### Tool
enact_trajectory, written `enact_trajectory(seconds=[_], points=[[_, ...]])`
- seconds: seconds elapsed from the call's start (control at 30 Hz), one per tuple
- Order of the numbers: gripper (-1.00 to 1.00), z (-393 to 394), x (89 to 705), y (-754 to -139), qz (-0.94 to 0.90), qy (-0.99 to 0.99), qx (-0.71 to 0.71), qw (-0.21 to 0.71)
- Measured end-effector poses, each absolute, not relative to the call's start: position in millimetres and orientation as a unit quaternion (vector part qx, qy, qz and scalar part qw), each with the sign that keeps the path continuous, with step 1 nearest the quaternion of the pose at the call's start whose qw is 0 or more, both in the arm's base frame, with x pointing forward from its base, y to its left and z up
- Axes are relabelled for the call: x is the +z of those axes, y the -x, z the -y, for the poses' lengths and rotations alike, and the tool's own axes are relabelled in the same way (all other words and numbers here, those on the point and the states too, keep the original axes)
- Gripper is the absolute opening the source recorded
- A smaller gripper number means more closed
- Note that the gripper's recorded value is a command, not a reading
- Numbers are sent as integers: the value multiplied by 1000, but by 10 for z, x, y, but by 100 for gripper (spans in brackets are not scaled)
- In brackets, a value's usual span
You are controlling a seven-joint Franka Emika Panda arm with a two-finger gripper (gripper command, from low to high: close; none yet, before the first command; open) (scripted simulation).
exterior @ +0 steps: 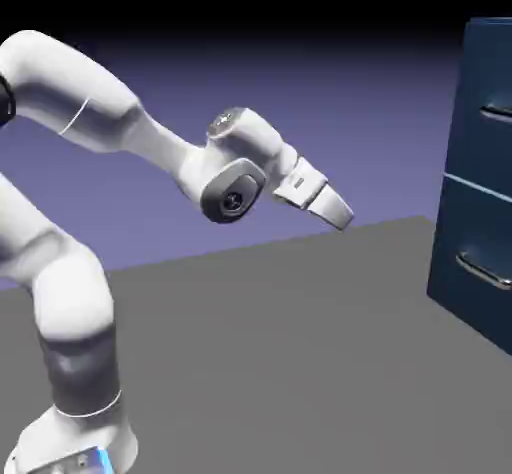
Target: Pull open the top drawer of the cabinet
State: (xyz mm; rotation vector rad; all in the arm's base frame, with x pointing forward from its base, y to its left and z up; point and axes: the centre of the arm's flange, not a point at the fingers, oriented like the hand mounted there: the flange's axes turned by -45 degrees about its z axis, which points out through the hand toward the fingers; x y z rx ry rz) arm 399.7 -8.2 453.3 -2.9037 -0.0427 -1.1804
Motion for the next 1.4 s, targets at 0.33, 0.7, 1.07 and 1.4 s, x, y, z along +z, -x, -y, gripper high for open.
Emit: enact_trajectory(seconds=[0.33,0.7,1.07,1.4], points=[[0,1224,3824,-4642,-83,952,-290,45],[0,2469,3102,-4862,-151,956,-252,3],[0,3393,3231,-5015,-125,938,-297,-132],[0,3417,4144,-5593,21,874,-383,-298]])
